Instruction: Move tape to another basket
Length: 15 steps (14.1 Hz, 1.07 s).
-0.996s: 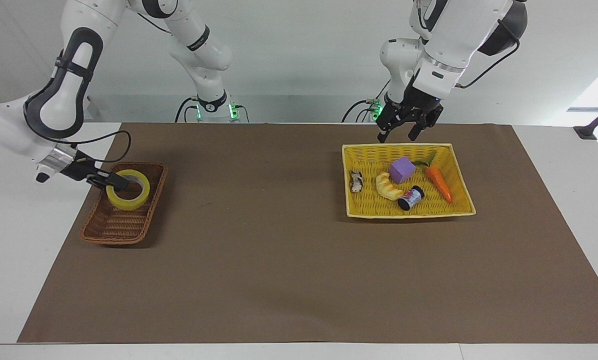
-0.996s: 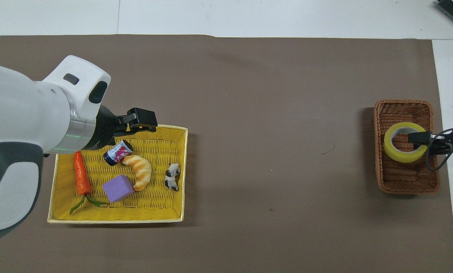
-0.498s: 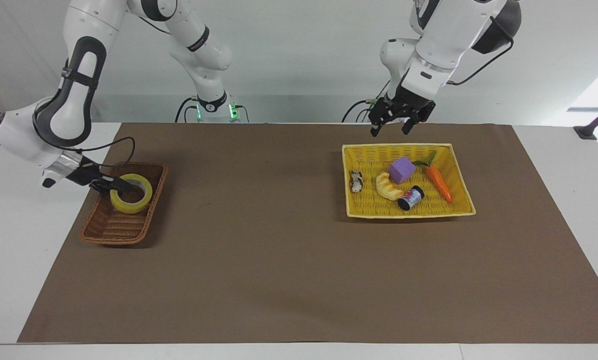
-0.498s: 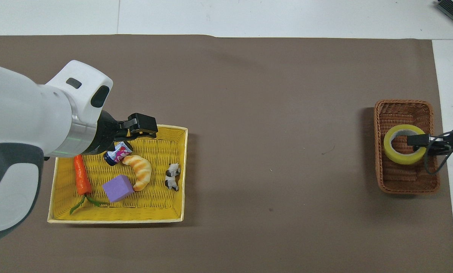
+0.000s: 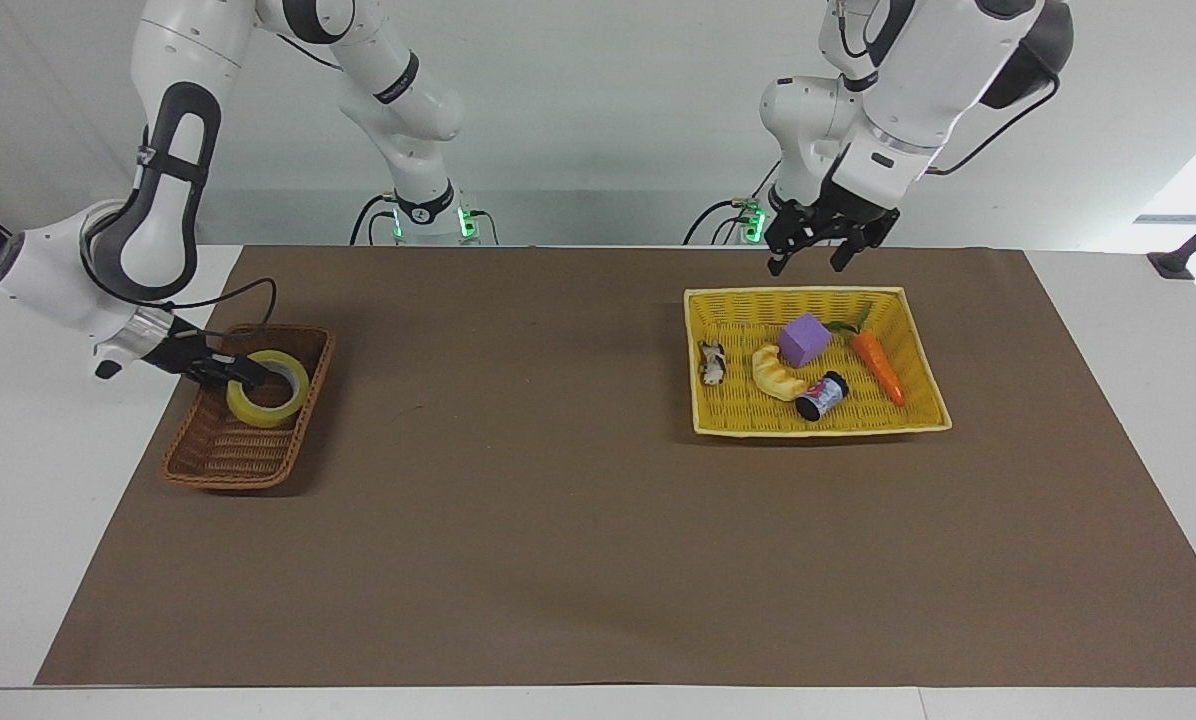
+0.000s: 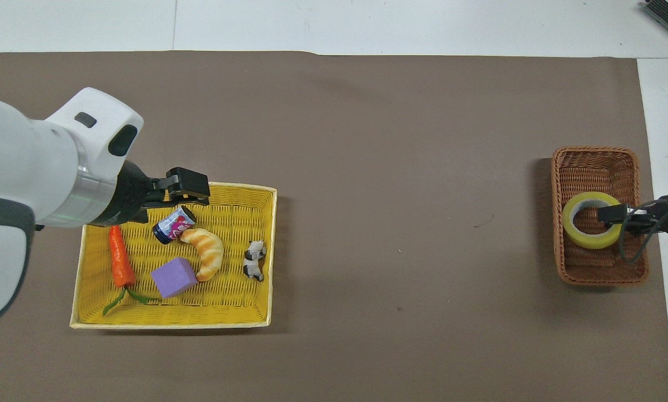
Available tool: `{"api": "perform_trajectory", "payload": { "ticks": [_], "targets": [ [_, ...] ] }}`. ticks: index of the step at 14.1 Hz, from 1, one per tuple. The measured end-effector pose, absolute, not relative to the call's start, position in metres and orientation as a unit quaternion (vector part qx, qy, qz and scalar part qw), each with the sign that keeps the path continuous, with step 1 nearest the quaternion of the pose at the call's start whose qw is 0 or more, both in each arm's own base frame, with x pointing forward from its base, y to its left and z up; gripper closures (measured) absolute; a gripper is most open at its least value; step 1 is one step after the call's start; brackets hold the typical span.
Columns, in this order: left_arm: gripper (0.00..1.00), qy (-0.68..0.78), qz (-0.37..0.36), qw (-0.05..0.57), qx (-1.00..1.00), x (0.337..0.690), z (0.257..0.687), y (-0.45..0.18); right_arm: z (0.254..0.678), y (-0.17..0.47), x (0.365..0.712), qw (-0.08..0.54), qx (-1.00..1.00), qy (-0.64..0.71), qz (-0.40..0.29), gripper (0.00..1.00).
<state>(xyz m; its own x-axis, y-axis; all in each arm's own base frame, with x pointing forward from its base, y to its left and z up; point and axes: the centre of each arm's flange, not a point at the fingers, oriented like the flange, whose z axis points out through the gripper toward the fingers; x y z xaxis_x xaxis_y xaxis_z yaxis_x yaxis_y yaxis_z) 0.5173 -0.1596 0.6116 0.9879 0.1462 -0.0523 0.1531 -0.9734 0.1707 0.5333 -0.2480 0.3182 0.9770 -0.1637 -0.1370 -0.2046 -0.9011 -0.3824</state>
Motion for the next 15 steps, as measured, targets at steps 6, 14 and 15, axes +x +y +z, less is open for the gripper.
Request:
{"api": "perform_trajectory", "payload": {
  "ticks": [6,14,15],
  "targets": [
    [0.00,0.029,-0.029,0.061,0.997,0.518,0.624,0.004,0.320,-0.246,0.536,0.198,-0.976,0.083,0.047,0.04],
    [0.00,-0.039,-0.022,-0.007,0.999,0.511,0.652,0.014,0.396,-0.225,0.584,0.153,-0.988,-0.004,-0.023,0.00],
    [0.00,-0.051,-0.029,-0.008,0.998,0.509,0.658,0.015,0.409,-0.214,0.590,0.140,-0.990,-0.020,-0.027,0.00]
  ]
}}
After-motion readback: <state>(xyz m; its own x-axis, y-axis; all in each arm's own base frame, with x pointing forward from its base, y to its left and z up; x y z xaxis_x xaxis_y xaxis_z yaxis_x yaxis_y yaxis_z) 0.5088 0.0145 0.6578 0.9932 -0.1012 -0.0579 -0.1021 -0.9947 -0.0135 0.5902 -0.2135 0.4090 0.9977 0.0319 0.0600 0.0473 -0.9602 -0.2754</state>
